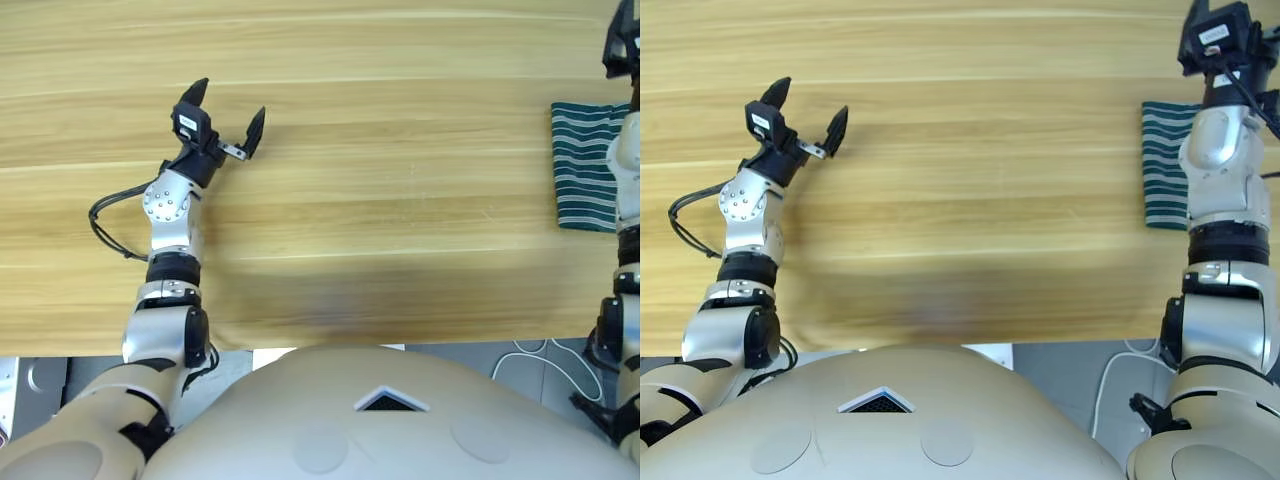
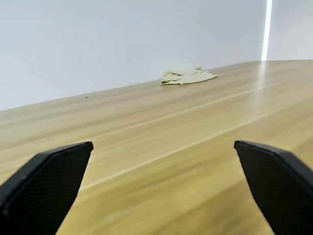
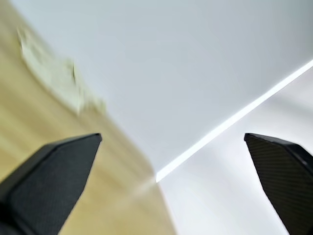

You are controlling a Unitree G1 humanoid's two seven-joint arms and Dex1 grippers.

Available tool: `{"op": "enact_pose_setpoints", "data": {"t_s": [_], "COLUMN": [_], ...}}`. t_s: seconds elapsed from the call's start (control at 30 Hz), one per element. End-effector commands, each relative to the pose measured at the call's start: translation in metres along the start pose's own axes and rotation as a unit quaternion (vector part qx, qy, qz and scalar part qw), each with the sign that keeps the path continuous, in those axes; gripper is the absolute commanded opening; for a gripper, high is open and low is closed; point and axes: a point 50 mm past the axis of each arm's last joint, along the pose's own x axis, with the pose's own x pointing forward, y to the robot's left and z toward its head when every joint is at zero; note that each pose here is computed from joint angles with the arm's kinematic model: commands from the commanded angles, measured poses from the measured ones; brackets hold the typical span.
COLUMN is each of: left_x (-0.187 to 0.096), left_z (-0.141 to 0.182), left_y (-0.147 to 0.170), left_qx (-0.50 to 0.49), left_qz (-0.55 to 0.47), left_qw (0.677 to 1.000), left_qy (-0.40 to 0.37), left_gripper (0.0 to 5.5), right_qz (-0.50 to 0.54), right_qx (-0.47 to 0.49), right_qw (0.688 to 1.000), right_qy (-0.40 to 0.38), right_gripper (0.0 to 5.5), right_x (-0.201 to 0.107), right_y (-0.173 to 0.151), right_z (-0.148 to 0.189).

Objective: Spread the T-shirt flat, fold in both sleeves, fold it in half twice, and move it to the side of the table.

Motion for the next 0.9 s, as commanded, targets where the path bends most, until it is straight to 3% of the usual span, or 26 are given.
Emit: {"op": "enact_pose_setpoints", "data": {"t_s": [0.03, 0.1, 0.17, 0.27, 0.33, 0.53, 0.7, 0.9], "left_x": [0.019, 0.022, 0.024, 0.035, 0.032, 0.014, 0.012, 0.015], "left_z": [-0.01, -0.027, -0.041, -0.031, -0.028, -0.04, -0.037, -0.038], "left_y": [0.002, -0.001, -0.011, -0.01, 0.002, 0.013, 0.013, 0.011], "left_qx": [-0.01, -0.046, -0.044, -0.052, -0.112, -0.113, -0.038, -0.049], "left_qz": [0.05, 0.083, 0.081, 0.134, 0.199, 0.245, 0.239, 0.223], "left_qw": [0.998, 0.99, 0.981, 0.979, 0.967, 0.953, 0.96, 0.963], "left_qy": [0.041, 0.107, 0.17, 0.144, 0.112, 0.14, 0.139, 0.143], "left_gripper": [5.37, 5.37, 5.37, 5.37, 5.37, 5.37, 5.37, 5.37], "right_qz": [0.103, 0.167, 0.244, 0.258, 0.241, 0.208, 0.24, 0.217], "right_qx": [0.199, 0.43, 0.54, 0.584, 0.612, 0.6, 0.489, 0.476], "right_qw": [0.974, 0.887, 0.805, 0.767, 0.75, 0.757, 0.816, 0.826], "right_qy": [-0.028, 0.006, 0.035, 0.064, 0.073, 0.151, 0.194, 0.211], "right_gripper": [5.4, 5.4, 5.4, 5.4, 5.4, 5.4, 5.4, 5.4], "right_x": [0.0, 0.007, 0.001, -0.01, -0.017, -0.041, -0.056, -0.053], "right_y": [0.065, 0.092, 0.122, 0.142, 0.15, 0.169, 0.178, 0.177], "right_z": [0.035, 0.041, 0.044, 0.044, 0.046, 0.037, 0.029, 0.028]}}
